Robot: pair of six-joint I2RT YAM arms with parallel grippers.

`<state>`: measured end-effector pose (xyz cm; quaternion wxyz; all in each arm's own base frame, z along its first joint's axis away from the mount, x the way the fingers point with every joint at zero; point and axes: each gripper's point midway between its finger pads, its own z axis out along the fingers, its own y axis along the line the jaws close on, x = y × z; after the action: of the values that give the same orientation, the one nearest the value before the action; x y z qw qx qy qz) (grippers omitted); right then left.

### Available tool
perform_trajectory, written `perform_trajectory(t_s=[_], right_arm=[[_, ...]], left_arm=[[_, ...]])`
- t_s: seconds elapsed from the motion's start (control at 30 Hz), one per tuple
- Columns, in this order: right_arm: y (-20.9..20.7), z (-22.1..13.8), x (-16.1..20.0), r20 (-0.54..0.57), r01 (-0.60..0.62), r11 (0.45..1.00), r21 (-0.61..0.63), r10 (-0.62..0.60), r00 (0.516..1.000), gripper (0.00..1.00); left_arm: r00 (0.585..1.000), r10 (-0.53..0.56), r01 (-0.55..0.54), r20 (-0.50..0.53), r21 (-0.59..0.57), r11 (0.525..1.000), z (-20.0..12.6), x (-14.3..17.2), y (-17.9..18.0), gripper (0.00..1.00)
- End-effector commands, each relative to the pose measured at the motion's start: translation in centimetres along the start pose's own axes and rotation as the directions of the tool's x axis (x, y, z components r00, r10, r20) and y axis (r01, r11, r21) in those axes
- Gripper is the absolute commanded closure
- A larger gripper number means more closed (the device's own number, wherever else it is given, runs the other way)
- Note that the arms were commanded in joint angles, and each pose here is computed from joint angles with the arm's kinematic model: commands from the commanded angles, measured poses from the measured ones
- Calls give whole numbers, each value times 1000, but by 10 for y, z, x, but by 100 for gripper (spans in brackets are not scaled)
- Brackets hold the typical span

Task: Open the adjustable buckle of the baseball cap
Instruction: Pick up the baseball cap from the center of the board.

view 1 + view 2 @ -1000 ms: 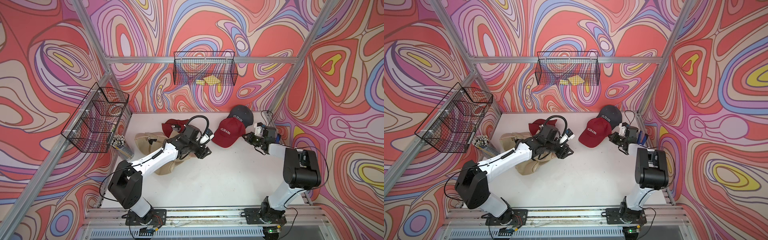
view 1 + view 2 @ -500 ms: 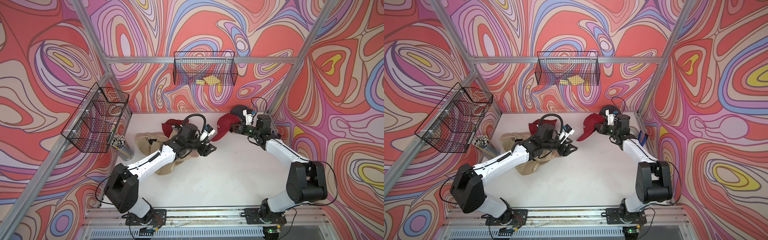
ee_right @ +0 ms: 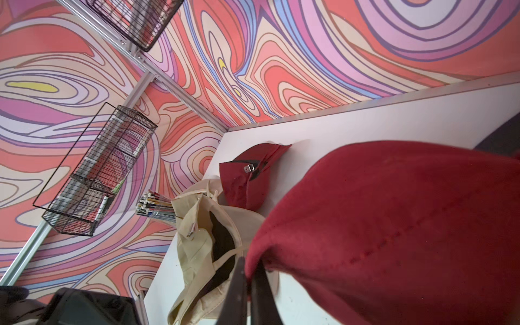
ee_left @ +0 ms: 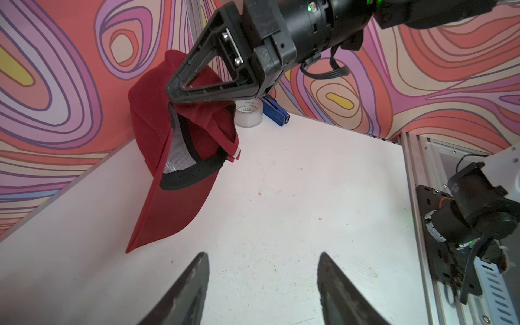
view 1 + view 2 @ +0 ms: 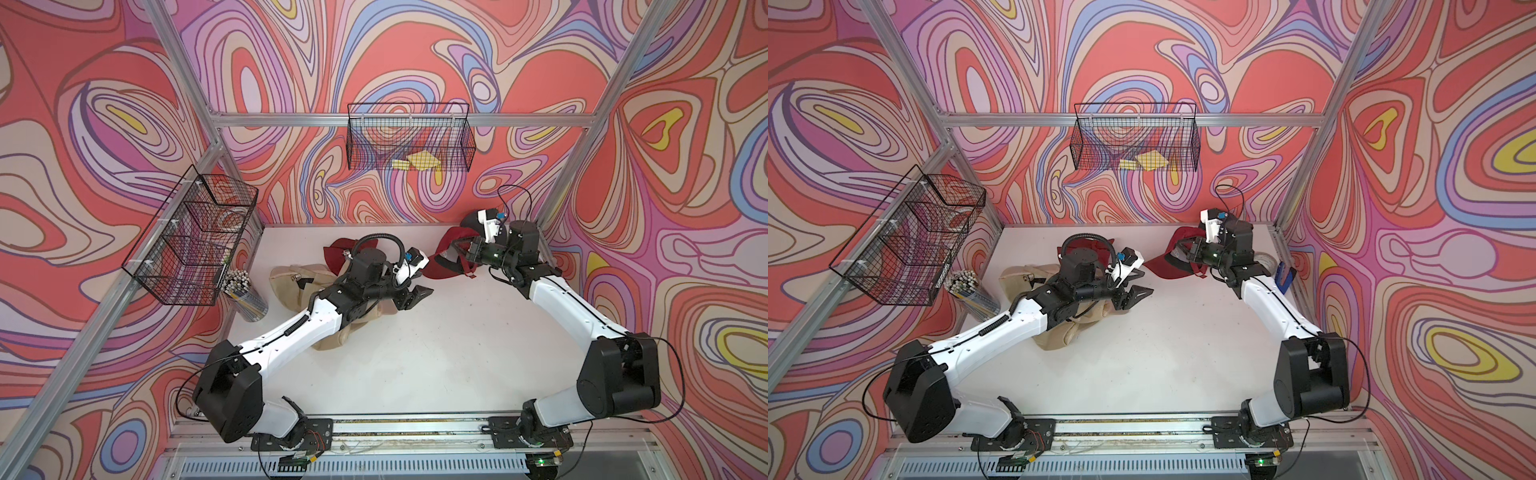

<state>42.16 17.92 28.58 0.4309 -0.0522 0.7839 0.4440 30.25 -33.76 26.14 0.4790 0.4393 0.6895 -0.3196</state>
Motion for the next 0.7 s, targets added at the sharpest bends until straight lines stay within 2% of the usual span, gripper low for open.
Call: perform_trajectory(t_s=[0.0, 0.2, 0.4, 0.5, 0.67], right_arm=[[43, -3, -20, 73, 46, 995, -88, -39, 997, 100], [79, -4, -17, 66, 73, 985, -157, -63, 996, 100], [93, 1, -13, 48, 66, 977, -205, -57, 997, 100], [97, 5, -13, 41, 63, 974, -219, -55, 998, 100], [93, 9, -11, 26, 57, 977, -205, -53, 998, 100]], left_arm=[[997, 81, -80, 11, -55, 995, -1, -3, 8, 39], [991, 134, -131, 11, -159, 979, -10, -6, 23, 40], [971, 238, -217, 17, -345, 913, -41, -19, 43, 36], [964, 263, -237, 25, -361, 902, -48, -22, 45, 35], [971, 230, -191, 71, -355, 915, -59, -28, 57, 38]])
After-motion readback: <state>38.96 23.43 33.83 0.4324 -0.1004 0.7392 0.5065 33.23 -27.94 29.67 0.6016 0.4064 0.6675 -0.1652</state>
